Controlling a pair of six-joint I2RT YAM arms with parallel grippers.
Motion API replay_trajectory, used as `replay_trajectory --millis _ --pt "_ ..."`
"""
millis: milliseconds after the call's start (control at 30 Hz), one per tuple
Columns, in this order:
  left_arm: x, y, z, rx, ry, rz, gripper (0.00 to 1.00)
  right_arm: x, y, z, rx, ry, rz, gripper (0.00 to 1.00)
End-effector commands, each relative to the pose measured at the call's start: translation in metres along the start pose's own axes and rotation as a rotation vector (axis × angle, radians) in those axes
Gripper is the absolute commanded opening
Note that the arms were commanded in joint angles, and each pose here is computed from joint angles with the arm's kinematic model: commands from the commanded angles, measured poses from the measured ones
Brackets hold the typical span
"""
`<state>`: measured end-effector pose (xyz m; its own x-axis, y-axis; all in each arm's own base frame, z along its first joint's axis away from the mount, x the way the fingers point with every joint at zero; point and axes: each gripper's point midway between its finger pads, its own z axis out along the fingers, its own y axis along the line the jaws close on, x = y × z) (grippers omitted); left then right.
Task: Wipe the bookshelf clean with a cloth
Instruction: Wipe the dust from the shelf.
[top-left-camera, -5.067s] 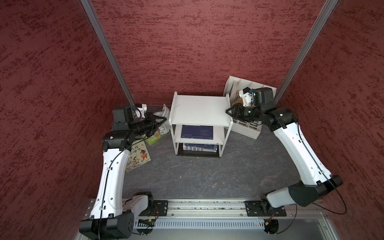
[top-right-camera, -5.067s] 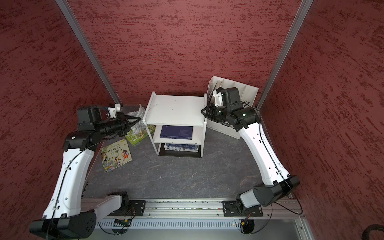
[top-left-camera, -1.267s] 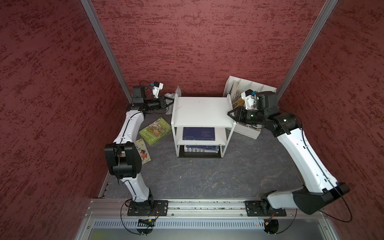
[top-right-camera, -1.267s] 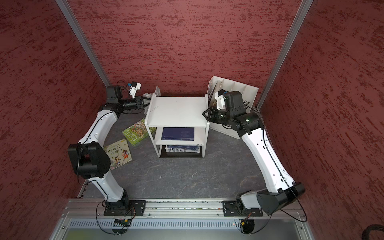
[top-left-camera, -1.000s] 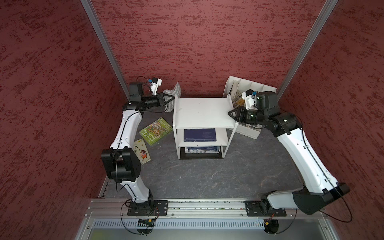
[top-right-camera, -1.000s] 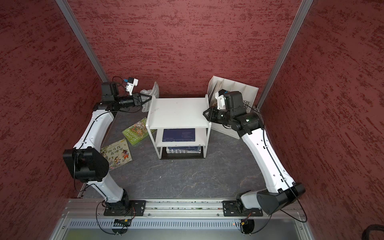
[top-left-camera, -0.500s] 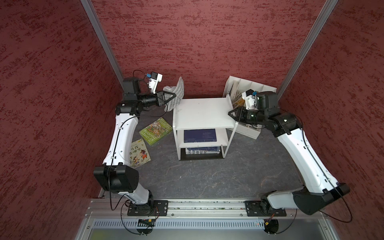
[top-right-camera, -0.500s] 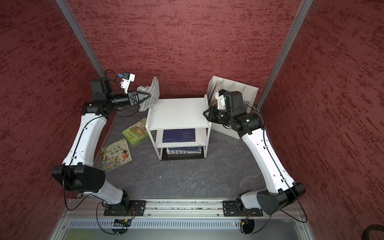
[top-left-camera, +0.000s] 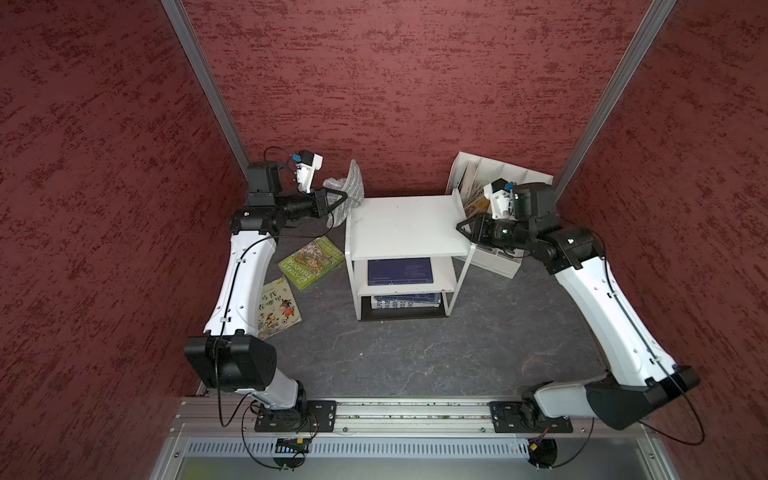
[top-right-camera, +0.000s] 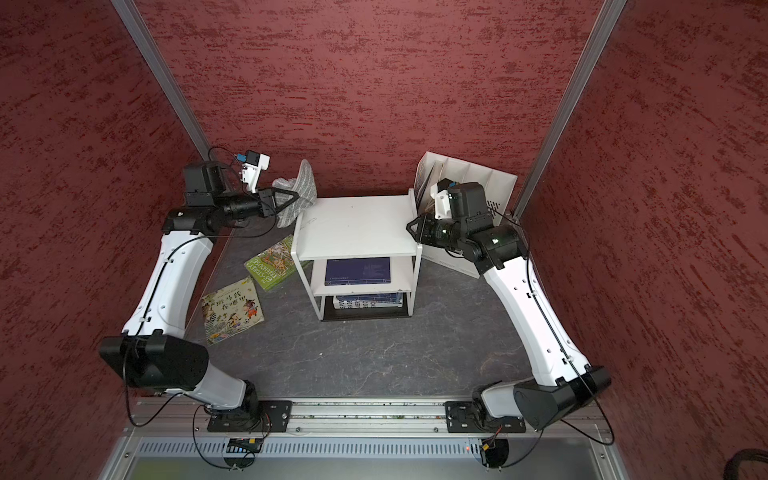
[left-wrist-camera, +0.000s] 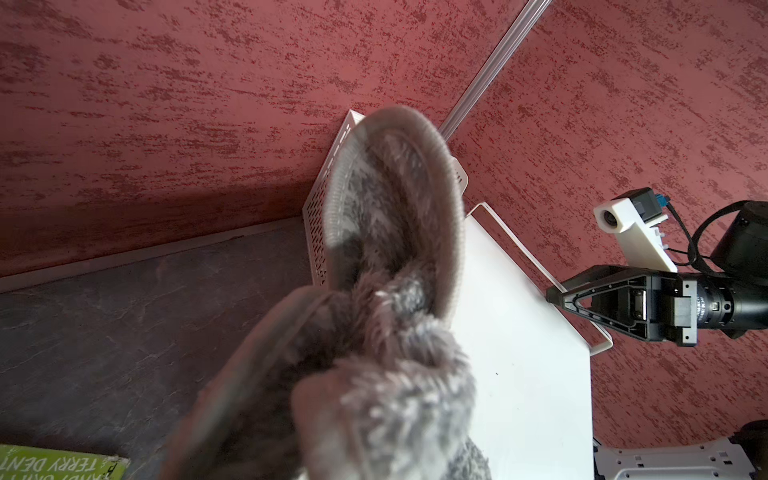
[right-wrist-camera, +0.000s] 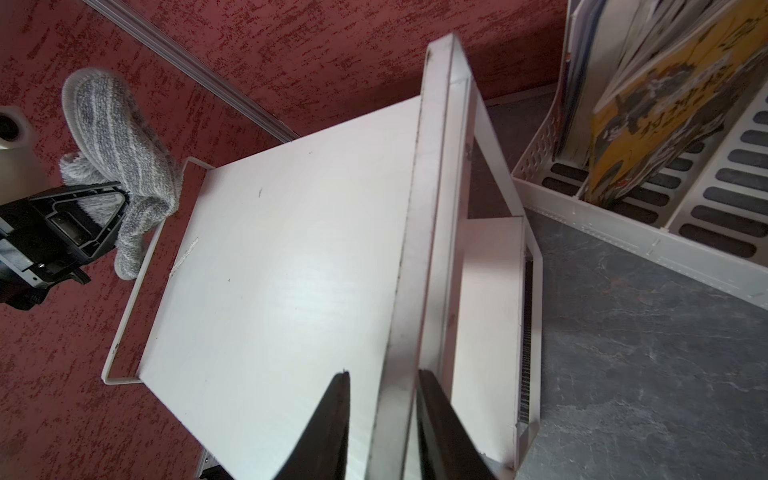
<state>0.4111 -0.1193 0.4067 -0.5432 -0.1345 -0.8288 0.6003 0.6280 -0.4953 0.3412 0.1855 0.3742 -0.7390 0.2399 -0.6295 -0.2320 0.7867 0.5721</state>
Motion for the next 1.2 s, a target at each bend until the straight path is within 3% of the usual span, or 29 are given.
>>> replay_trajectory --millis 0,400,867,1000,1167 --pt "-0.007 0.009 -0.002 -0.042 -0.008 0.002 0.00 0.014 -0.013 0.003 0.041 0.048 0.009 0.32" --pt "0.060 -0.001 0.015 -0.080 0.148 -0.023 0.00 0.015 -0.015 -0.001 0.052 0.043 0.007 0.32" --pt "0.127 -0.052 -0.033 -0.102 0.142 -0.124 0.00 0.016 -0.016 0.003 0.058 0.049 0.001 0.32" --pt "0.118 -0.063 -0.042 -0.097 0.108 -0.136 0.00 0.009 -0.014 -0.003 0.066 0.027 -0.017 0.38" --pt "0.073 -0.090 -0.048 -0.032 0.026 -0.132 0.00 -0.015 -0.006 -0.039 0.117 -0.079 -0.088 0.62"
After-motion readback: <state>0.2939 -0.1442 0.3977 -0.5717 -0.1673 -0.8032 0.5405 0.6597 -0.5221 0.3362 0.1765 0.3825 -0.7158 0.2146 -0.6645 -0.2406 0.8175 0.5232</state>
